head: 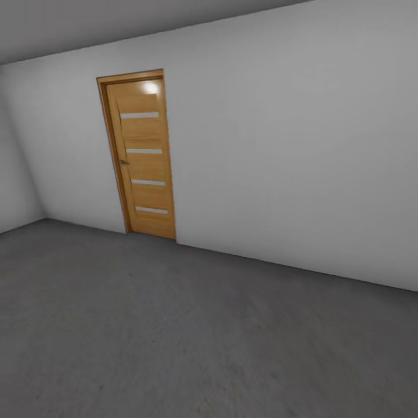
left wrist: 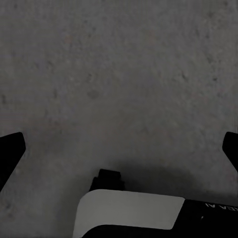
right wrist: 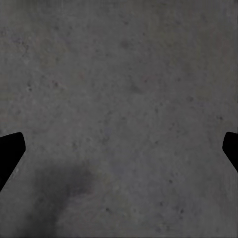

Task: Move the two storage containers from the living room to the garage. In the garage, place one container on the floor and stack the other container on top of it (either order is fine).

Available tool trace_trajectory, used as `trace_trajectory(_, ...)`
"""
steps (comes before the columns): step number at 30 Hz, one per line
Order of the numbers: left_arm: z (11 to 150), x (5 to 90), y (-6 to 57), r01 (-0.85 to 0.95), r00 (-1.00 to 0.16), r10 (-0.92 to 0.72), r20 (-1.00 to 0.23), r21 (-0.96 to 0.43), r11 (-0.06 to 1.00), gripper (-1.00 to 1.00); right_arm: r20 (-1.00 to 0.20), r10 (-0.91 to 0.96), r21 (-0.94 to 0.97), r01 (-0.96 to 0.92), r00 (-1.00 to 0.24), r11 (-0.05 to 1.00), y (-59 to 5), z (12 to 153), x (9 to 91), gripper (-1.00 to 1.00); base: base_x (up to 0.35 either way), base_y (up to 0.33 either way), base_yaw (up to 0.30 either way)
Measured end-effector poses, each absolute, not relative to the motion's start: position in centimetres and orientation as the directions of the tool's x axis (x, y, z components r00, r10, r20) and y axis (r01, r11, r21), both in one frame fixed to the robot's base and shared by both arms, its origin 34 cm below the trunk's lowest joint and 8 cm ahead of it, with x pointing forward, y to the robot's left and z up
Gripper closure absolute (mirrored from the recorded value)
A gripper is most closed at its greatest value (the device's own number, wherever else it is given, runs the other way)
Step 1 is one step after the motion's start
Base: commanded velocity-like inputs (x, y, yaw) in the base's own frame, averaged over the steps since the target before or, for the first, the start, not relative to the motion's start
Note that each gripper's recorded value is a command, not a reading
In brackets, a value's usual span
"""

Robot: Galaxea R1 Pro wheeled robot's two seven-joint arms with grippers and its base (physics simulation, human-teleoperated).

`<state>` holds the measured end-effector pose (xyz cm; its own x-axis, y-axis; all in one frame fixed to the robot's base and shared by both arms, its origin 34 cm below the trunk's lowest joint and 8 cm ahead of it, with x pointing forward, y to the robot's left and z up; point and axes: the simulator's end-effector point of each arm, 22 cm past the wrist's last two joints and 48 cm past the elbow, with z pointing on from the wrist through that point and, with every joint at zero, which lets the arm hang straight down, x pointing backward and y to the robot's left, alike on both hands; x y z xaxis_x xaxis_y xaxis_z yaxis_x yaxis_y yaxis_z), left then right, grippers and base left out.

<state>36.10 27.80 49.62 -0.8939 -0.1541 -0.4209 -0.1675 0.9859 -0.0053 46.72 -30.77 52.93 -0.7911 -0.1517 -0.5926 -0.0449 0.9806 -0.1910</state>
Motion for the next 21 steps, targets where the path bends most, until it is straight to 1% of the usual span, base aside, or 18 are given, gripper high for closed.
trace_trajectory(12, 49.62, 36.06, 28.35, -0.169, -0.894, -0.153, -0.421, 0.001, 0.986, -1.0, -0.593, -0.152, -0.191, -0.045, -0.791, 0.981, -30.77, 52.94, 46.73, -1.0, 0.255, 0.217, 0.284)
trace_trajectory(15, 49.62, 36.04, 28.53, -0.17, -0.894, -0.153, -0.421, 0.002, 0.986, -1.0, -0.593, -0.152, -0.191, -0.045, -0.791, 0.981, -30.78, 52.94, 46.72, -1.0, 0.261, 0.206, 0.107)
trace_trajectory(21, 49.63, 36.05, 28.59, -0.17, -0.894, -0.153, -0.421, 0.003, 0.985, -1.0, -0.593, -0.151, -0.191, -0.045, -0.791, 0.981, -30.79, 52.94, 46.72, -1.0, 0.266, 0.196, 0.021)
